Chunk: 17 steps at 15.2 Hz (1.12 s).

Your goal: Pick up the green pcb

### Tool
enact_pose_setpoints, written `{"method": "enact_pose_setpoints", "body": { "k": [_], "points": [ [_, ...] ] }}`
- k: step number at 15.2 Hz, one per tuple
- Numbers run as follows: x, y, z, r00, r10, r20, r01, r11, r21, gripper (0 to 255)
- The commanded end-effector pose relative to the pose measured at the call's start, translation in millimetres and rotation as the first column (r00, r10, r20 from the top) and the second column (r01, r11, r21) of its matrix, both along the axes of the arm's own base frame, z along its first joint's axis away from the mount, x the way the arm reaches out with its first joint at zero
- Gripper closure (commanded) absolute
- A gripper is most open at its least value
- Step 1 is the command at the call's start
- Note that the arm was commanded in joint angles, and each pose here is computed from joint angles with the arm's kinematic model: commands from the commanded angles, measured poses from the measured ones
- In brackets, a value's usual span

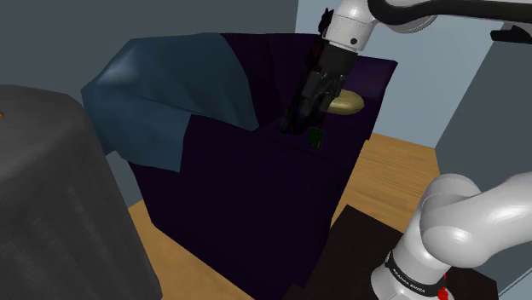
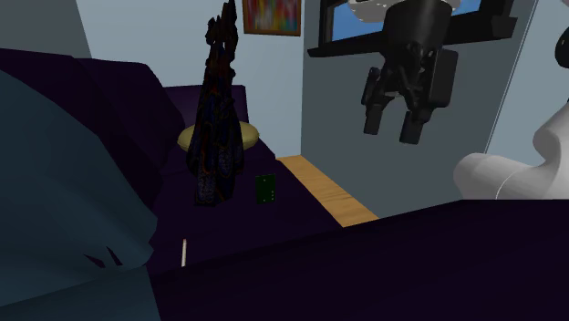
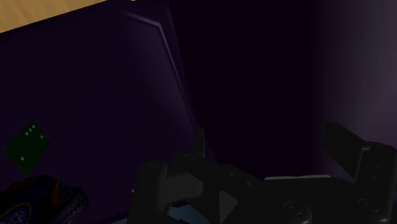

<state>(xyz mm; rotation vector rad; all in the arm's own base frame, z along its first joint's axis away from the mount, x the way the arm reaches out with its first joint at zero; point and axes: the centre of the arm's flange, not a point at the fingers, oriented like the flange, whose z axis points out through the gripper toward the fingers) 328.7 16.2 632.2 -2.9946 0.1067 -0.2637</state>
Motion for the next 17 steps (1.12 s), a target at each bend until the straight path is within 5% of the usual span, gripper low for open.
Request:
{"method": "enact_pose_setpoints", "body": {
  "k": [1,17],
  "points": [
    [0.0,0.0,0.0,1.0,0.0,0.0,0.0,1.0,0.0,0],
    [61.0,-162.3,-105.2,0.997,0.073,-0.011,-0.073,0.994,-0.08,0]
  ]
}}
